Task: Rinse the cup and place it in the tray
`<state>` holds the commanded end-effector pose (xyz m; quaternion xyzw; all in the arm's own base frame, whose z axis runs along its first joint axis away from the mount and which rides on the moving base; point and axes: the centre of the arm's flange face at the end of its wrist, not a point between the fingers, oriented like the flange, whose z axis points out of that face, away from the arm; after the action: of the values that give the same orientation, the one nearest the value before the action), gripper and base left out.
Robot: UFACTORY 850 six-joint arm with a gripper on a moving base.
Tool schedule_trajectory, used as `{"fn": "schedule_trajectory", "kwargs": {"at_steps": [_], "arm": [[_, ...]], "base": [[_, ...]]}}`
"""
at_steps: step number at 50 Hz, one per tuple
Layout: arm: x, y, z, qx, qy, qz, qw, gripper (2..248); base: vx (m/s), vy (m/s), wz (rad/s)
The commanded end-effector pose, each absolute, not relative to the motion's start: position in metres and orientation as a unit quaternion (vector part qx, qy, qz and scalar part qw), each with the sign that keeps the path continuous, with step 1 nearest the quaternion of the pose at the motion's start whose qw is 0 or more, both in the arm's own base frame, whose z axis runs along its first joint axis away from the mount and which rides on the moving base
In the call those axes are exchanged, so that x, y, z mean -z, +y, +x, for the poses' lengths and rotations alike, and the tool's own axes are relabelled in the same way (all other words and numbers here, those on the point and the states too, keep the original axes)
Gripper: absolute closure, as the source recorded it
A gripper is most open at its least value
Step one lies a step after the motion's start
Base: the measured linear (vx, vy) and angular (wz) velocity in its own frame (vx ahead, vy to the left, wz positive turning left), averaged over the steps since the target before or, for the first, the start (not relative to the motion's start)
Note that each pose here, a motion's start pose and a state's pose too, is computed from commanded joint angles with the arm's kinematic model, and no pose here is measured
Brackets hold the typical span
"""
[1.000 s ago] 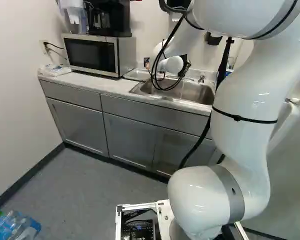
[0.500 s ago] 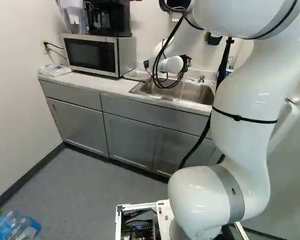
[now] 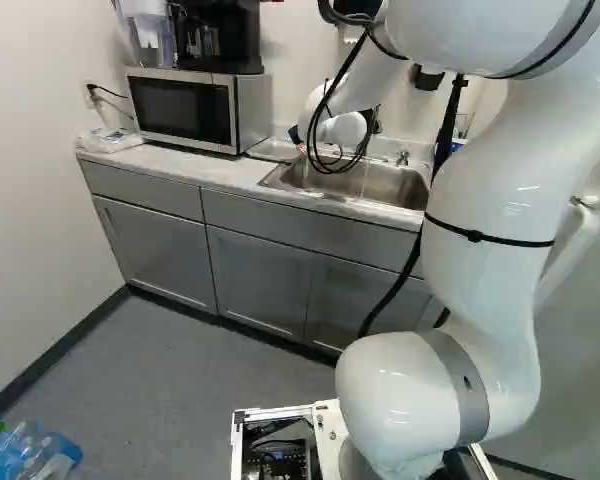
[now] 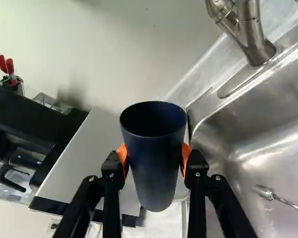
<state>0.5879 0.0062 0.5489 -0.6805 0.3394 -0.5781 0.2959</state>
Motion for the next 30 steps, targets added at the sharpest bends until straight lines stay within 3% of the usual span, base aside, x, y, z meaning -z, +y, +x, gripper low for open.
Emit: {"fn": "schedule_trajectory", "kwargs": {"at_steps": [30], "arm": [[-0.5489, 0.0062, 0.5879, 0.617, 0.228, -0.725, 0.202, 128]], "base": [[0.0, 0.0, 0.0]]}}
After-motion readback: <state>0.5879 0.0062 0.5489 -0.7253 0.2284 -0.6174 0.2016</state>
